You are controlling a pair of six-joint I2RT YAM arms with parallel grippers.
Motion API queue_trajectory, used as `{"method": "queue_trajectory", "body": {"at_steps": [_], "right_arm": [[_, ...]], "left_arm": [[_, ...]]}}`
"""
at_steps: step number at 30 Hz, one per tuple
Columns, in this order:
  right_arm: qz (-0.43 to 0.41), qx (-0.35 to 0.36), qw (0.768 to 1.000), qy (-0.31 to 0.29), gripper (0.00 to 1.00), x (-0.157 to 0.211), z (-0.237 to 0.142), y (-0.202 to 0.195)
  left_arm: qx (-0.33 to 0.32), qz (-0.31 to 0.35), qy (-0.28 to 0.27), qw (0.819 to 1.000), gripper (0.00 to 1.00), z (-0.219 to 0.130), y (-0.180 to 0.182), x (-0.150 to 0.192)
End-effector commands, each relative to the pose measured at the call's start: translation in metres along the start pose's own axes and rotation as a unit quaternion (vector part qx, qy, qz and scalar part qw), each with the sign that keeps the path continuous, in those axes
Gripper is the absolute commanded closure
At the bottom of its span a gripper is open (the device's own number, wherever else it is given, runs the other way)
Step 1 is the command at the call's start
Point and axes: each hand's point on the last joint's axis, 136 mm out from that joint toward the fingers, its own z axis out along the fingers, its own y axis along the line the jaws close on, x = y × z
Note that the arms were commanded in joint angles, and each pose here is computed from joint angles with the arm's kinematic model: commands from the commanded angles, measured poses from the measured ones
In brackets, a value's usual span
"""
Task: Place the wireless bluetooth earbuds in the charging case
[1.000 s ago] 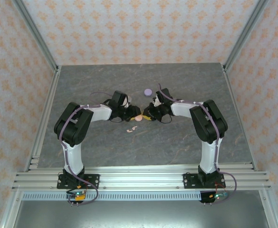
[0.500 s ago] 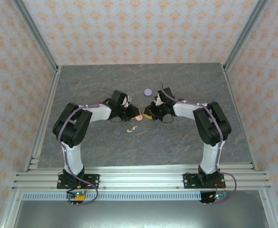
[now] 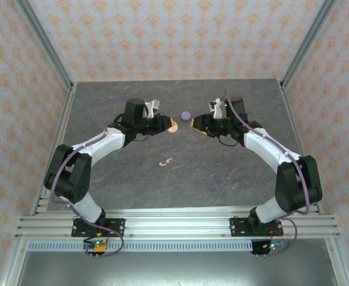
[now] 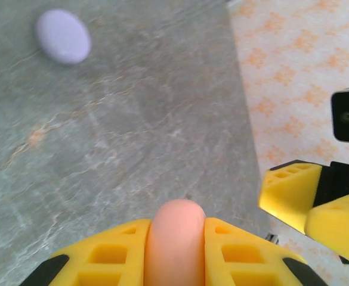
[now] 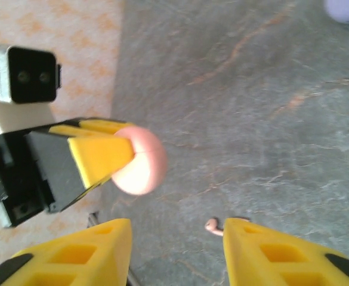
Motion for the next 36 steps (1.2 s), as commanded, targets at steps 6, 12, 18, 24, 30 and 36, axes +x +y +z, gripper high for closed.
{"method": "queue_trajectory", "body": {"at_steps": [6, 12, 18, 24, 30, 36], "right_arm": [[-0.119, -0.104, 0.987, 0.036, 0.49, 0.013, -0.033, 0.07], [-0.137, -0.128, 0.982, 0.038, 0.49, 0.014, -0.039, 0.086], [-0.152, -0.148, 0.976, 0.052, 0.49, 0.018, -0.036, 0.101], [-0.154, -0.149, 0.975, 0.059, 0.51, 0.018, -0.033, 0.102], [-0.16, -0.157, 0.972, 0.063, 0.6, 0.02, -0.033, 0.107], [-0.162, -0.164, 0.971, 0.065, 0.64, 0.021, -0.032, 0.109]], "left_arm": [[0.118, 0.135, -0.018, 0.984, 0.88, -0.038, -0.087, -0.017], [0.161, 0.168, -0.023, 0.972, 0.88, -0.055, -0.117, -0.013], [0.174, 0.2, -0.008, 0.964, 0.87, -0.055, -0.135, 0.0], [0.185, 0.212, 0.006, 0.96, 0.88, -0.054, -0.145, 0.008], [0.188, 0.218, 0.012, 0.958, 0.88, -0.053, -0.149, 0.012], [0.194, 0.22, 0.017, 0.956, 0.88, -0.052, -0.152, 0.016]]}}
